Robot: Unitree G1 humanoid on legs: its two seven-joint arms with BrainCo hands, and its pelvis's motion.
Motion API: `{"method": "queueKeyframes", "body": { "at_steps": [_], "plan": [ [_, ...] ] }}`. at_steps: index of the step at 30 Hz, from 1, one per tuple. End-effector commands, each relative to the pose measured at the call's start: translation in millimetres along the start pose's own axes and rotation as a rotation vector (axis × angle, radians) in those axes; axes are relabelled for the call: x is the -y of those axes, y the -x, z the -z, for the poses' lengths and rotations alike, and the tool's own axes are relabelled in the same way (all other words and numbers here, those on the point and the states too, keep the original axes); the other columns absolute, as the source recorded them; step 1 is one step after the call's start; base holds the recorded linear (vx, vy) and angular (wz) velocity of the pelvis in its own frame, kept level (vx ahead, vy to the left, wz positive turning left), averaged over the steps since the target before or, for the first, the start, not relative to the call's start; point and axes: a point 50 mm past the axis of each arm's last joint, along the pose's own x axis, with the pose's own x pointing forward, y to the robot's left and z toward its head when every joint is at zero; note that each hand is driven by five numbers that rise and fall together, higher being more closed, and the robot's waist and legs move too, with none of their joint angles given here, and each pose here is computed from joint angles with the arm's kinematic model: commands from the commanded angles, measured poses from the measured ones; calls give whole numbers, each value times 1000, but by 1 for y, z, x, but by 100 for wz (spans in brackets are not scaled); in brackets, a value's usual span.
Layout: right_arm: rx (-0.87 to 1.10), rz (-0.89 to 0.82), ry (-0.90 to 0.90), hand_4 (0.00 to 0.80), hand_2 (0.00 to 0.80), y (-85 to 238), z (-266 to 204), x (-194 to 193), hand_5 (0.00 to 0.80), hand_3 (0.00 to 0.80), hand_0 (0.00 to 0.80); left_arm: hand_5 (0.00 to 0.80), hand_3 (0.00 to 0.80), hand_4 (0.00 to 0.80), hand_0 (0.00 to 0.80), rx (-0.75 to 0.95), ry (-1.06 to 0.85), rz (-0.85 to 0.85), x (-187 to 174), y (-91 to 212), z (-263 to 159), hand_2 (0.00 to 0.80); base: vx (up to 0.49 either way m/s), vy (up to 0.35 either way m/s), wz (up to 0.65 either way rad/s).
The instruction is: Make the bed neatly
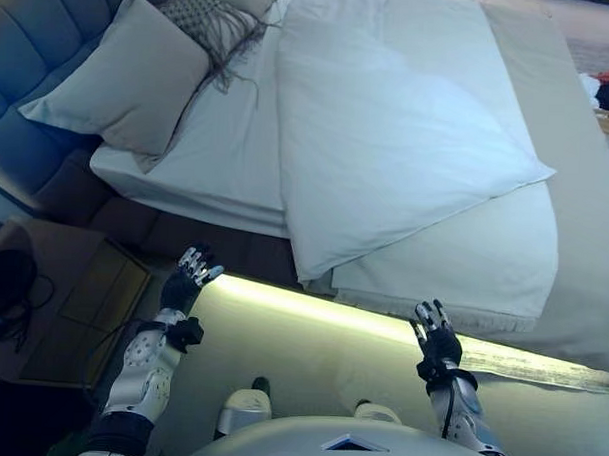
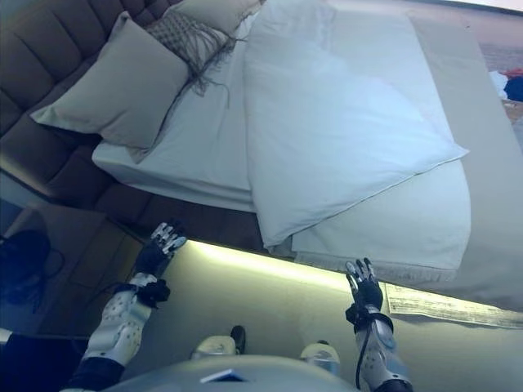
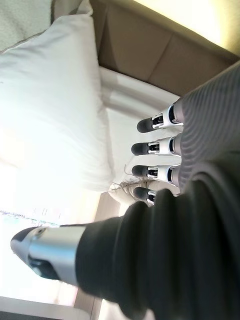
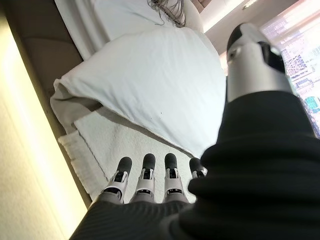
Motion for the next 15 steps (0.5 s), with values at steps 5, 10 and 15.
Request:
{"method": "queueKeyframes", "body": {
  "at_steps": [5,10,15],
  "plan": [
    [83,-153,4,0,0,-3,-20,-22,0,0,0,0,0,0,0,95,-63,6,-5,-7,-28,0,113,82,5],
    [116,-162,-7,0,0,-13,-30,-23,0,0,0,0,0,0,0,125,-50,31,0,-14,-32,0,294,-229,0],
    [90,-144,-16,0,0,-8,-21,-15,0,0,0,0,0,0,0,102,-43,43,-2,-10,-27,0,376,-268,9]
  ]
}}
